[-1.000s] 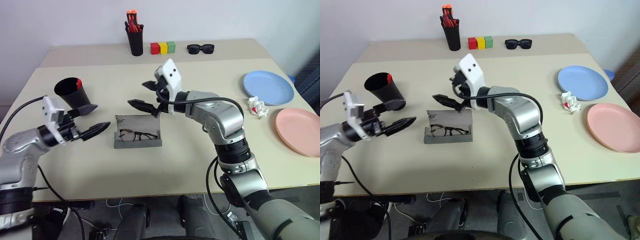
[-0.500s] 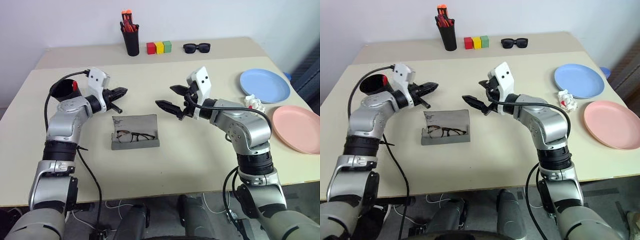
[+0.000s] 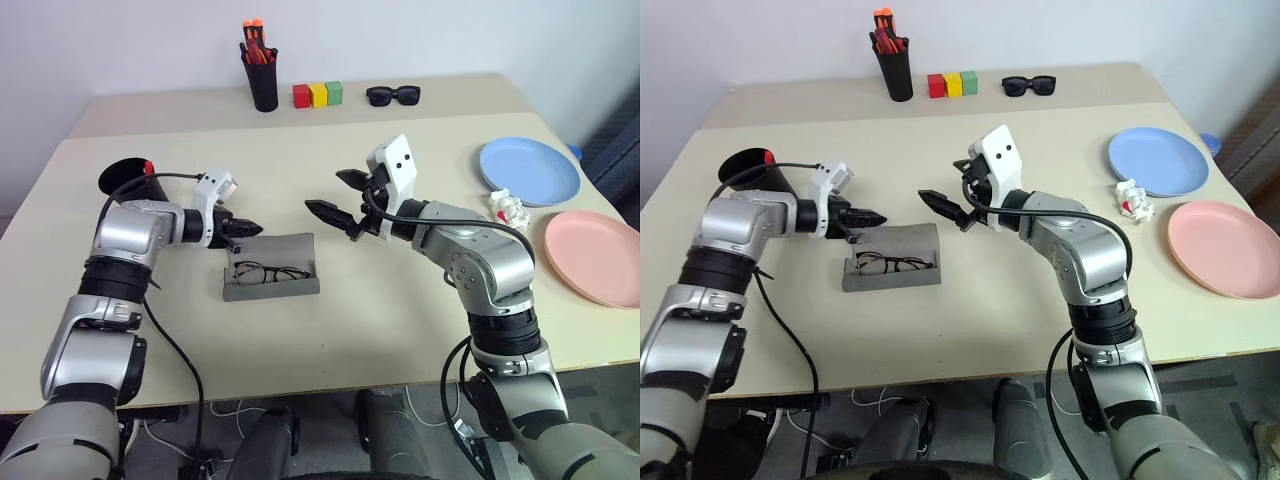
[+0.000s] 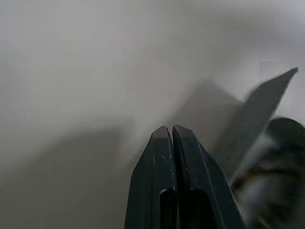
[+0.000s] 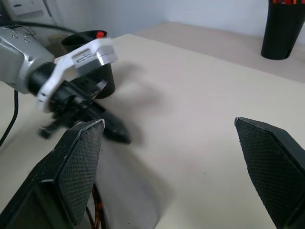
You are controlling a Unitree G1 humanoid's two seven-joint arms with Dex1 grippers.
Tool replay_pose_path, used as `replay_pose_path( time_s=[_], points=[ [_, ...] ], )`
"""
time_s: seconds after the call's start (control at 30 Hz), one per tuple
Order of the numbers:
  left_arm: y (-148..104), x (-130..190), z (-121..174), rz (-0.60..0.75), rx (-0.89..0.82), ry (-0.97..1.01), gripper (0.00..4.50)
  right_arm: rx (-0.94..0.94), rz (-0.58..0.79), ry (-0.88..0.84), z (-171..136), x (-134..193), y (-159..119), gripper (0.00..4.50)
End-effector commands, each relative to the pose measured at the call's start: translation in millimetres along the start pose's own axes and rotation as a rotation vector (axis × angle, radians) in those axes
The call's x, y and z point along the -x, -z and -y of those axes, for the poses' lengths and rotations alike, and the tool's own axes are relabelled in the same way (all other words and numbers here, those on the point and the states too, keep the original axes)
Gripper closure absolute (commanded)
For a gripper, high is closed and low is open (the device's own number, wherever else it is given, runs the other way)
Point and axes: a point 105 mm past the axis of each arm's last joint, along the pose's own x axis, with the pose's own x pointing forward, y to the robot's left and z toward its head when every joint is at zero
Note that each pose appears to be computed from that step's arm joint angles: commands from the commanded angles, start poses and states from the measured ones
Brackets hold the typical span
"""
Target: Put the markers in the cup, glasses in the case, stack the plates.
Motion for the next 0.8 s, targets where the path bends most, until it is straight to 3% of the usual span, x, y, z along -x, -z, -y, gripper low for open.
replay_pose_path(
  time_s=[0.03, 0.27, 0.4, 0.5, 0.63, 0.73, 0.8],
  points=[
    [12, 14, 14, -0.045, 0.034, 0.095, 4.44, 0.039, 0.070, -0.009, -3, -4, -22, 0.00],
    [35, 28, 37, -0.122, -0.110, 0.148, 4.44, 0.057, 0.052, -0.013, -4, -5, -18, 0.00],
    [7, 27, 32, 0.091, -0.303, 0.042, 4.44, 0.055, 0.065, -0.002, -1, -4, -19, 0.00],
    [-31, 37, 25, 0.331, -0.279, -0.036, 3.64, 0.091, 0.085, 0.090, 14, -1, -23, 0.00],
    [-54, 52, 43, 0.501, -0.265, 0.068, 1.61, 0.112, 0.106, 0.209, 43, 17, -25, 0.00],
    [-58, 59, 61, 0.564, -0.282, 0.177, 0.10, 0.100, 0.048, 0.270, 68, 46, -16, 0.00],
    [-59, 60, 68, 0.571, -0.296, 0.215, 0.04, 0.132, -0.041, 0.384, 95, 74, -4, 0.00]
  ],
)
